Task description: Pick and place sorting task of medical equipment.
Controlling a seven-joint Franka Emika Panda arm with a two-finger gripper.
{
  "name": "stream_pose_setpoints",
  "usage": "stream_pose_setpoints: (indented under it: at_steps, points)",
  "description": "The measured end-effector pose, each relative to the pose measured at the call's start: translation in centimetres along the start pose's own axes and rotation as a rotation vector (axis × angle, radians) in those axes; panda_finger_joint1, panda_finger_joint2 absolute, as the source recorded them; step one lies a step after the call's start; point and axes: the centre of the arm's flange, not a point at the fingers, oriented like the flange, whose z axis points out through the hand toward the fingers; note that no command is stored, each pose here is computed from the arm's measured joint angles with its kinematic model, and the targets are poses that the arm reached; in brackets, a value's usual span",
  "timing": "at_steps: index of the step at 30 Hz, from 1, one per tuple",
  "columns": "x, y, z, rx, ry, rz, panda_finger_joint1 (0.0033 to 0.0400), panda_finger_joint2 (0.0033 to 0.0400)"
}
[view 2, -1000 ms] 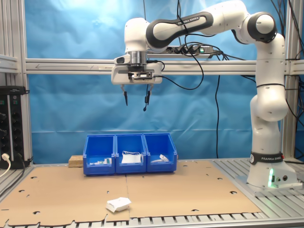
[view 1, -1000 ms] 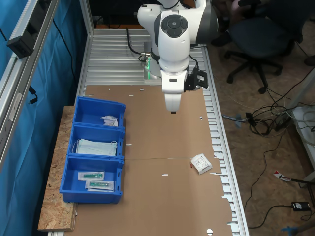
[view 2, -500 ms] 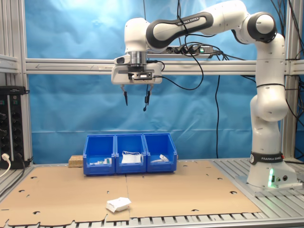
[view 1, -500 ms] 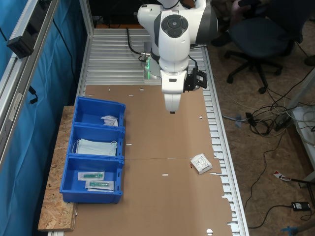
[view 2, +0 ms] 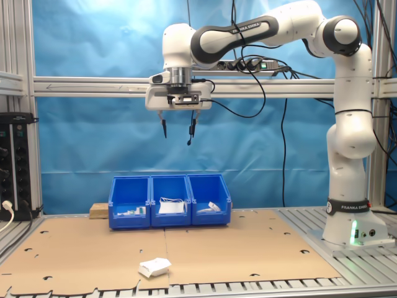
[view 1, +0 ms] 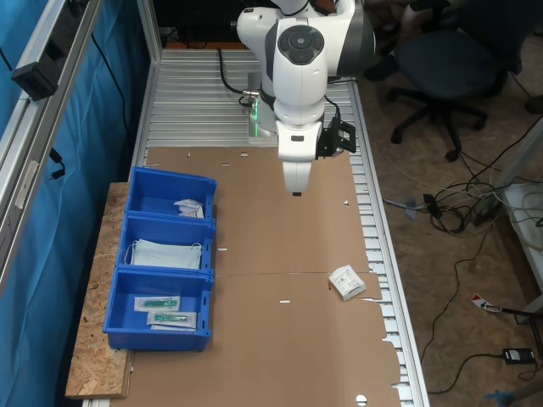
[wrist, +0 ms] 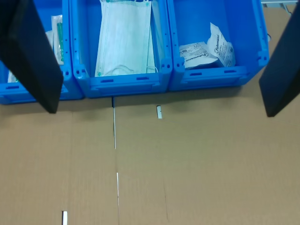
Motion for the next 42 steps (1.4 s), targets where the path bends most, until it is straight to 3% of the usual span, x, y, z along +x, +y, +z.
stream_pose_setpoints:
  at_steps: [12, 27, 34, 42]
  points:
    - [0.0, 0.1, -0.1, -0.002, 0.000, -0.001, 0.0400, 0.0400]
    - [1.7, 1.7, -0.5, -0.008, 0.022, -0.003, 0.0400, 0.0400]
    - [3.1, 3.3, 1.3, 0.017, 0.013, -0.001, 0.0400, 0.0400]
    - [3.9, 4.5, 5.6, 0.070, -0.030, 0.004, 0.0400, 0.0400]
